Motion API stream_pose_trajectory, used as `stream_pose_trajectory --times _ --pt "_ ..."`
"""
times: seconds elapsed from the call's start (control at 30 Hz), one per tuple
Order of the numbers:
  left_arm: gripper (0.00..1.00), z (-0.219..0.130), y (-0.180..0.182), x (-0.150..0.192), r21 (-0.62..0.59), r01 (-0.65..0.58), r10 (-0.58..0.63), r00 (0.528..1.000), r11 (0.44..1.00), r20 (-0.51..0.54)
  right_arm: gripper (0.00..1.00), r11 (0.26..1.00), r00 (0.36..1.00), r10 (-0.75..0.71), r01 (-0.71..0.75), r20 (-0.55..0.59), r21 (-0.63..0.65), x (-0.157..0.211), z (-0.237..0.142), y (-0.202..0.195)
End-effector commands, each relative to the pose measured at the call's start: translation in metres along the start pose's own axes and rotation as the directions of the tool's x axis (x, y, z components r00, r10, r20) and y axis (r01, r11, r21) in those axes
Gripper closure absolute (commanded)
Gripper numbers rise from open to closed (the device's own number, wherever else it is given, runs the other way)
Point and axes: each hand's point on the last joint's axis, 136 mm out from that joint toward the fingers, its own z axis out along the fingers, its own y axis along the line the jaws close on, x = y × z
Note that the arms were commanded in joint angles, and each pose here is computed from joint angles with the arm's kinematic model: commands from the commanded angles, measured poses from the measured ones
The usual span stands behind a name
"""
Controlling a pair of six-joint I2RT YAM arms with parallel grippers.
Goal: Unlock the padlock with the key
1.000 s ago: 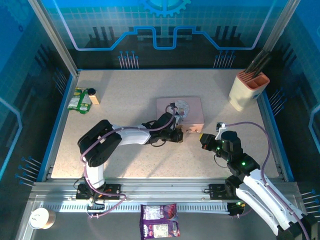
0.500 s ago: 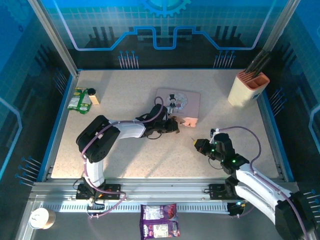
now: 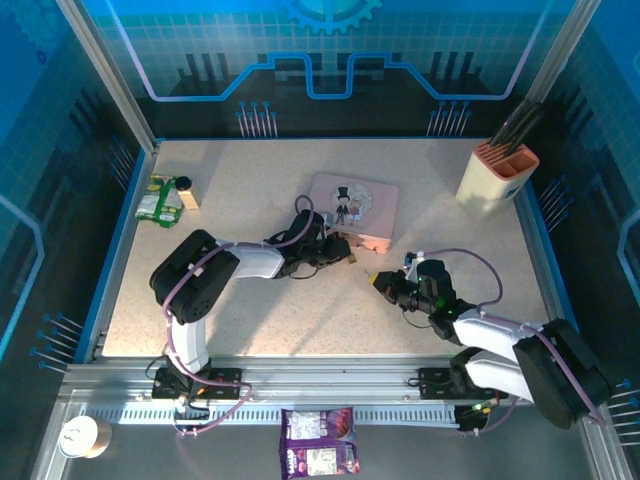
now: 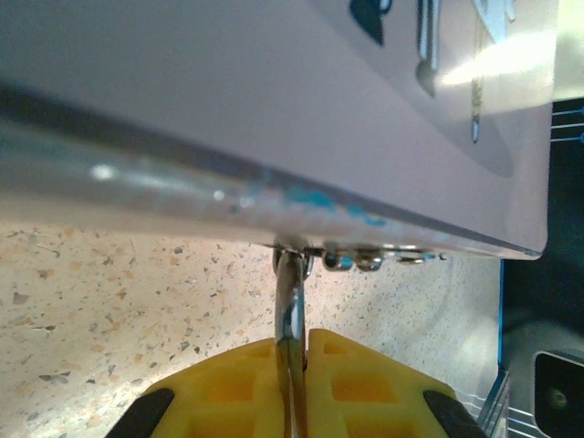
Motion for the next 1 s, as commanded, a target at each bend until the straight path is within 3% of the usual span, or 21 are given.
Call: stream_pose_trajectory --times 0.0,0.13,0.77,0.97 --pt "1.0 -0.018 -0.046 -0.012 0.168 0.02 -0.024 0.999 0.986 0.022 1.0 0.996 1.0 0.016 -0.018 -0.025 -0.082 -0.001 0.004 0.02" --pt "1.0 -0.023 -0.049 -0.012 0.18 0.022 -0.026 0.999 0.983 0.024 1.0 0.995 0.996 0.068 -0.072 -0.064 -0.064 0.002 0.009 0.011" --pt "1.0 -0.029 -0.057 -0.006 0.242 0.091 -0.094 0.996 0.966 0.003 1.0 0.922 0.946 0.29 -0.316 -0.142 -0.226 -0.007 0.035 0.01" --pt "1.0 -0.029 -0.055 -0.005 0.24 0.096 -0.1 0.995 0.966 0.006 1.0 0.922 0.955 0.269 -0.294 -0.128 -0.252 -0.01 0.03 0.018"
